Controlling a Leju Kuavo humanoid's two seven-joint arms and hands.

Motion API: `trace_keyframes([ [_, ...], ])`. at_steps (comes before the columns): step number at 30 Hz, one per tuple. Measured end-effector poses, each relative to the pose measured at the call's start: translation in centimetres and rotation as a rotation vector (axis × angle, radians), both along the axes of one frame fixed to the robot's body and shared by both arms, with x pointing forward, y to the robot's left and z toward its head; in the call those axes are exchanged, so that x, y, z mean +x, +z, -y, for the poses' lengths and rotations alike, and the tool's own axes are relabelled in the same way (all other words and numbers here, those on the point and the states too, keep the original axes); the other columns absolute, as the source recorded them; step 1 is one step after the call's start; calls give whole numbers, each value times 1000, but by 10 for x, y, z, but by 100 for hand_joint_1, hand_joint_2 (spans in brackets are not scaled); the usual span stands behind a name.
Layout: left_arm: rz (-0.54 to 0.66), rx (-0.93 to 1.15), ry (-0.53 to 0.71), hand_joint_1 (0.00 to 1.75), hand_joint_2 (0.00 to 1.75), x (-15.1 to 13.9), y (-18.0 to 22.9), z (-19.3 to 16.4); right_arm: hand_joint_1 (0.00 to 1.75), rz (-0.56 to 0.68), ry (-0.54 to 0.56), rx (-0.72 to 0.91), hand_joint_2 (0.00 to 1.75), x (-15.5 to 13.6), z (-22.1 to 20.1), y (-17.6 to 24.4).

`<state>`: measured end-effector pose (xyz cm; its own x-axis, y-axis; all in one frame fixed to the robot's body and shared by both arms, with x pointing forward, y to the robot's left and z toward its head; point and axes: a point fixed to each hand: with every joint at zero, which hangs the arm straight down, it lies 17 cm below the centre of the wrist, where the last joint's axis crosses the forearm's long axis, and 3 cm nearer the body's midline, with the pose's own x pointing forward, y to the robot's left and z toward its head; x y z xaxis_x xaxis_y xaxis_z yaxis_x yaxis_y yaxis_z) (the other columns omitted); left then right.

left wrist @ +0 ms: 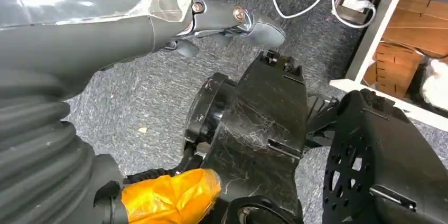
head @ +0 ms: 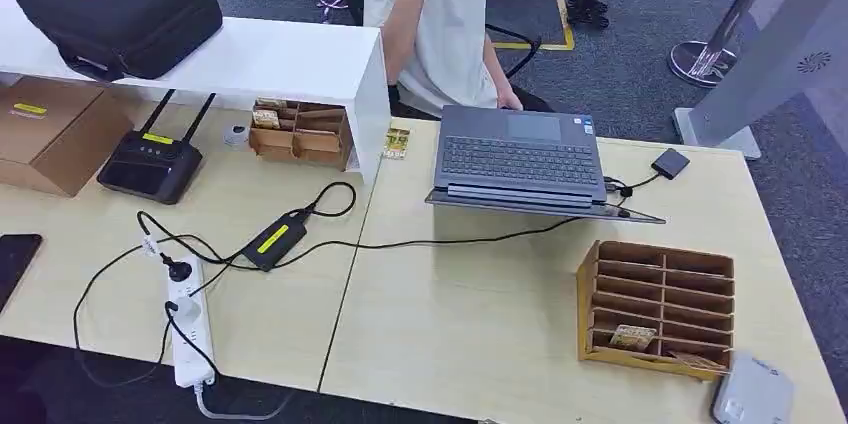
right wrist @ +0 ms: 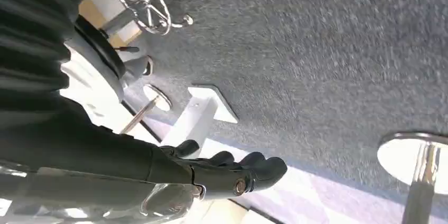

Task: Pass the card to the sensor for recognition and then transmit it.

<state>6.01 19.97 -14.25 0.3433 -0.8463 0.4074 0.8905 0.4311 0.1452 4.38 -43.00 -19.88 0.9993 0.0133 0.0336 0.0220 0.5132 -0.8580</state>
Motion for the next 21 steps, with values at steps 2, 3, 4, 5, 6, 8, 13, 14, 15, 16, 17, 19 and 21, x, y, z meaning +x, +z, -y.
trace_keyframes([
  [2,0,1,-1,0,175,0,0,0,0,13,-1,-18,175,2,6,4],
  [3,1,0,-1,0,175,0,0,0,0,19,0,-27,175,3,9,7],
  [4,0,0,-1,0,175,0,0,1,0,25,2,-38,175,5,12,10],
  [5,1,0,-1,0,175,0,0,1,0,20,-10,-47,175,2,15,12],
  [6,1,-1,-2,0,175,0,0,1,0,15,-17,-57,175,1,18,15],
  [8,23,17,11,0,175,1,0,-1,0,-76,-63,-121,175,-19,34,31],
  [13,59,82,27,0,175,1,6,-11,0,-228,-97,-121,175,-68,164,84],
  [14,57,84,29,0,175,1,6,-12,0,-207,-111,-161,175,-78,186,100],
  [15,55,85,29,0,175,0,6,-12,0,-186,-143,-256,175,-89,213,128],
  [16,52,84,30,0,175,0,6,-12,0,-175,-172,-331,175,-99,230,150],
  [17,49,83,31,0,175,-1,6,-11,0,-168,-202,-388,175,-108,244,168],
  [19,45,83,31,0,175,-1,6,-11,0,-159,-237,-461,175,-120,263,193],
  [21,44,82,31,0,175,-2,6,-11,0,-153,-252,-512,175,-127,280,213],
])
